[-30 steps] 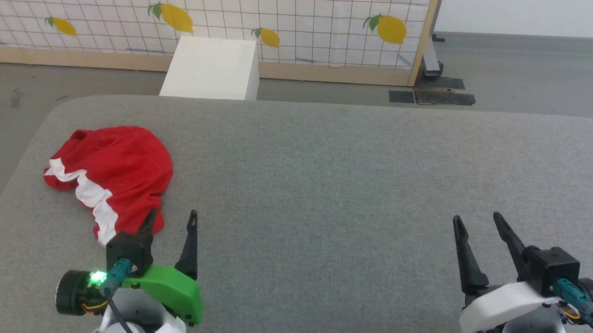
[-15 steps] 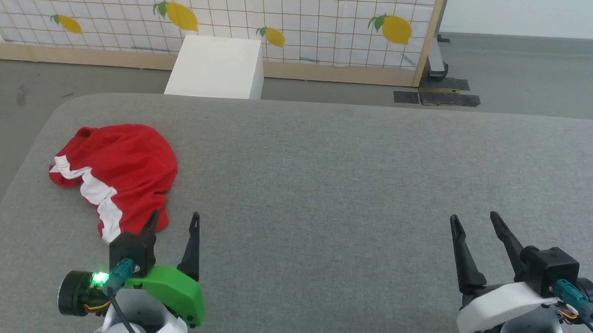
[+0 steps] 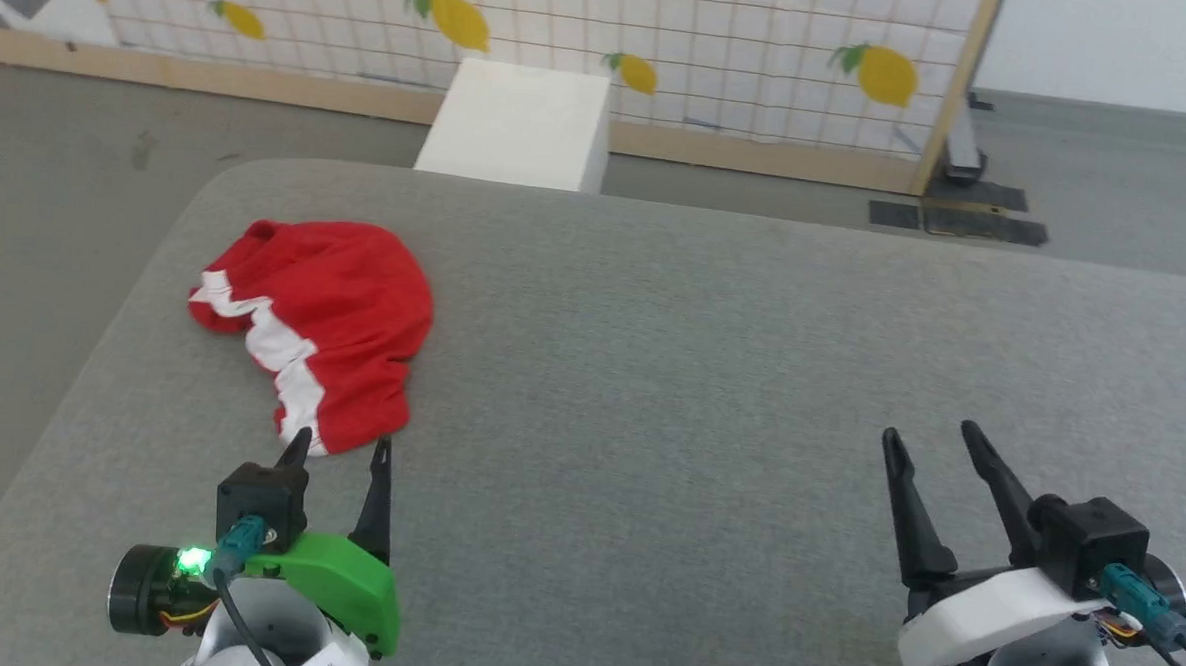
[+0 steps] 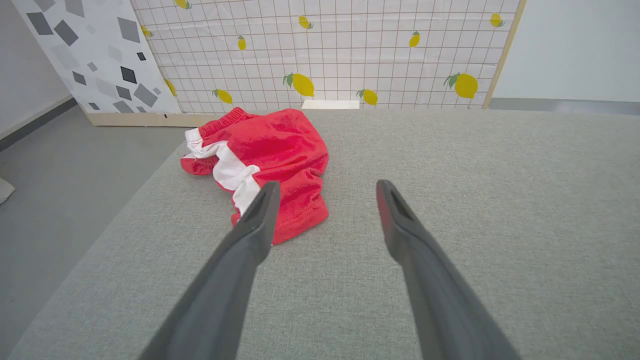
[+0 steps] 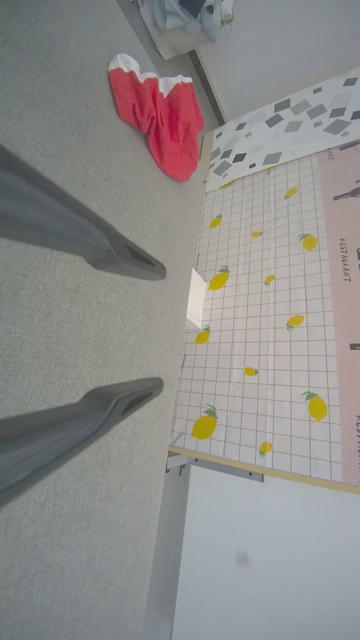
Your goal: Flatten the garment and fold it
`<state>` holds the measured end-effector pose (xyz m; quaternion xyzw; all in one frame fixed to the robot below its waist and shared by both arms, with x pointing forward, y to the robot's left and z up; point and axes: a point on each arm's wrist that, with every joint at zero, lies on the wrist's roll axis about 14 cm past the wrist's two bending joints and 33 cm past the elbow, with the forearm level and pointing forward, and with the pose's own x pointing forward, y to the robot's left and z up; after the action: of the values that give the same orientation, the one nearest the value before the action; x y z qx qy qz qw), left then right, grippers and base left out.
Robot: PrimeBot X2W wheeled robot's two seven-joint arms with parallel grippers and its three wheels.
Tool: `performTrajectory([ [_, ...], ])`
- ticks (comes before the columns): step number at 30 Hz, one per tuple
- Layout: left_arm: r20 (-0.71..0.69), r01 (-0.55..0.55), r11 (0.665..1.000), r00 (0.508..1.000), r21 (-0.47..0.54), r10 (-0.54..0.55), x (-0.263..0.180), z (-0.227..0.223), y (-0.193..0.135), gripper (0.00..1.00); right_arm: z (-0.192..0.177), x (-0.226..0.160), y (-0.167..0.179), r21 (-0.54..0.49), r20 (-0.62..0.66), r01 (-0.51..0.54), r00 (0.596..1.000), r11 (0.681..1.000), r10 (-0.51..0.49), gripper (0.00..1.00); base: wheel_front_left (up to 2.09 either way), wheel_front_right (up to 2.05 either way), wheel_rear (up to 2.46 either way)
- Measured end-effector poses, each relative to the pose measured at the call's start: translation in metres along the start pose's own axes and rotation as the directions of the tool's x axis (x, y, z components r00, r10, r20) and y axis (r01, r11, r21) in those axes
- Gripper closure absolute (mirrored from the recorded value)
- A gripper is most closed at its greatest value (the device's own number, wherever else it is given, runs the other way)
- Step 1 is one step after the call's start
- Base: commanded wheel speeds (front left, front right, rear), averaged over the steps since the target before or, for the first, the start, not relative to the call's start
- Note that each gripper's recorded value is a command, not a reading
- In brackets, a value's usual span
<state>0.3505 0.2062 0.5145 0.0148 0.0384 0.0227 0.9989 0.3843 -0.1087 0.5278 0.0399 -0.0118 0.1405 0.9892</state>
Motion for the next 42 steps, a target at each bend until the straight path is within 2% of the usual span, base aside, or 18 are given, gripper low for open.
performTrajectory([
  [11,-0.005,-0.134,0.991,0.991,0.000,0.134,-0.028,-0.002,0.043,0.00,-0.005,0.017,0.052,0.026,-0.006,-0.160,0.987,0.987,0.160,0.00,0.00,0.00,0.00],
  [21,-0.010,-0.224,0.975,0.975,-0.009,0.224,-0.049,-0.004,0.067,0.00,-0.008,0.028,0.081,0.042,-0.009,-0.246,0.969,0.968,0.246,0.00,0.00,0.00,0.00],
  [32,-0.012,-0.242,0.970,0.970,-0.011,0.241,-0.055,-0.006,0.072,0.00,-0.008,0.029,0.089,0.048,-0.005,-0.267,0.964,0.963,0.267,0.00,0.00,0.00,0.00],
  [42,-0.061,-0.212,0.977,0.976,-0.036,0.209,-0.044,-0.016,0.063,0.00,-0.012,0.029,0.079,0.047,-0.020,-0.243,0.970,0.969,0.244,0.00,0.00,0.00,0.00],
])
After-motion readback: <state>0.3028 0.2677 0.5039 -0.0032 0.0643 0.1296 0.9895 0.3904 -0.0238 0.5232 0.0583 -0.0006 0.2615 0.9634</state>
